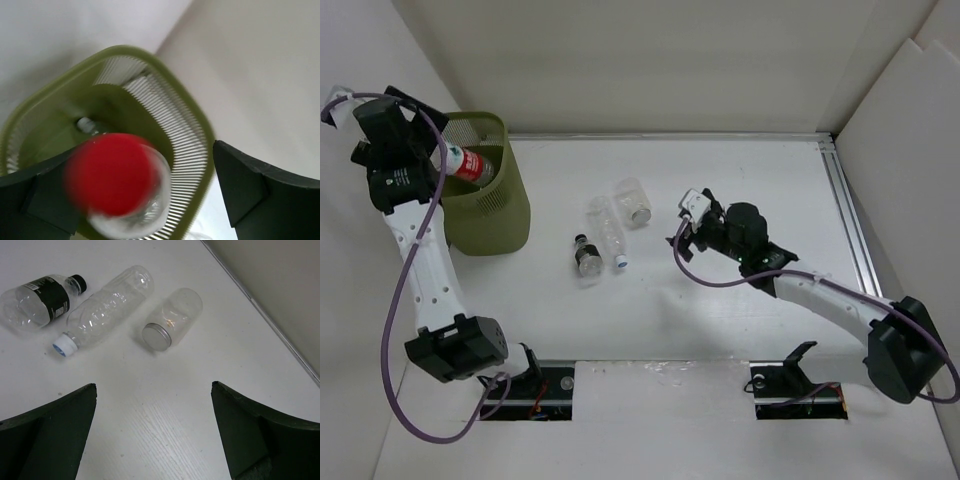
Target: Put the plastic bottles in the bin
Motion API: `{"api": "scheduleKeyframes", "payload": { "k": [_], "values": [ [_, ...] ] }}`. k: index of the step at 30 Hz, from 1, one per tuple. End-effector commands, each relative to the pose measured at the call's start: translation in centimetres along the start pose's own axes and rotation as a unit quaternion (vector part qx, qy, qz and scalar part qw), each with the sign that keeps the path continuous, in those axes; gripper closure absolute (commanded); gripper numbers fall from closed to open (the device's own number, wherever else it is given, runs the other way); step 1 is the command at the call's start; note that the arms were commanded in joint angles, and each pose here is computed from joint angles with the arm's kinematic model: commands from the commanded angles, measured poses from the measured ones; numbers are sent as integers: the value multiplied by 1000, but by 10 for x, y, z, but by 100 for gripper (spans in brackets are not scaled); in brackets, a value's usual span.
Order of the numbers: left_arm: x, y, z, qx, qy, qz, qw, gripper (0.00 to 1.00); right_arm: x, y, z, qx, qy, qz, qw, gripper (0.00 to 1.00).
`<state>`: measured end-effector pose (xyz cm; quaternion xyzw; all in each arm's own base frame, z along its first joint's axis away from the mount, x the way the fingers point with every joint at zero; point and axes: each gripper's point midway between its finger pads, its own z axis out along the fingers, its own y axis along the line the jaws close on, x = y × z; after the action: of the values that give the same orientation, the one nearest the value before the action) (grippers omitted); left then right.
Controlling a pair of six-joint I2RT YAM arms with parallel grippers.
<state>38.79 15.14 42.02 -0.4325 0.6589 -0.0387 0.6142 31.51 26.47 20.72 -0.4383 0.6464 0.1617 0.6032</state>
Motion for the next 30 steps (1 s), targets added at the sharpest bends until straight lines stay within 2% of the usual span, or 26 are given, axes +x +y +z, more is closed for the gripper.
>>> {"api": "scheduleKeyframes", "payload": {
  "k": [1,3,6,9,10,12,13,14,16,17,21,26,27,30],
  "values": [
    [7,39,11,-86,-16,0,996,0,-28,-10,14,4,-26,-13,1000,0],
    [10,41,15,-89,-12,-4,996,0,-37,-17,21,9,-26,-13,1000,0],
    [-5,26,10,-77,-12,-6,997,0,-32,-28,36,24,7,4,1000,0],
    [-16,3,-7,-31,-9,1,999,0,-14,-36,52,52,49,47,996,0],
    [-24,-5,-23,-11,-18,3,1000,0,-23,-41,60,53,45,54,996,0],
    [-33,-22,-44,37,-25,12,999,0,0,-34,84,35,86,72,993,0],
    [-35,-27,-53,48,-31,17,998,0,-15,-42,94,38,75,71,994,0],
    [-38,-41,-77,78,-39,23,996,0,1,-37,108,33,93,86,991,0],
    [-42,-43,-94,89,-53,26,994,0,-6,-42,122,36,88,95,991,0],
    [-47,-50,-121,120,-67,24,990,0,-2,-43,129,40,93,103,990,0],
    [-36,-53,-155,167,-58,21,984,0,32,-38,157,49,133,147,979,0],
    [-2,-43,-157,187,-14,38,981,0,48,-40,185,57,144,159,975,1],
    [4,-42,-154,188,-4,39,981,0,40,-45,193,60,134,158,977,3],
    [9,-44,-158,194,-6,59,979,0,64,-42,204,67,163,162,971,3]
  ]
}}
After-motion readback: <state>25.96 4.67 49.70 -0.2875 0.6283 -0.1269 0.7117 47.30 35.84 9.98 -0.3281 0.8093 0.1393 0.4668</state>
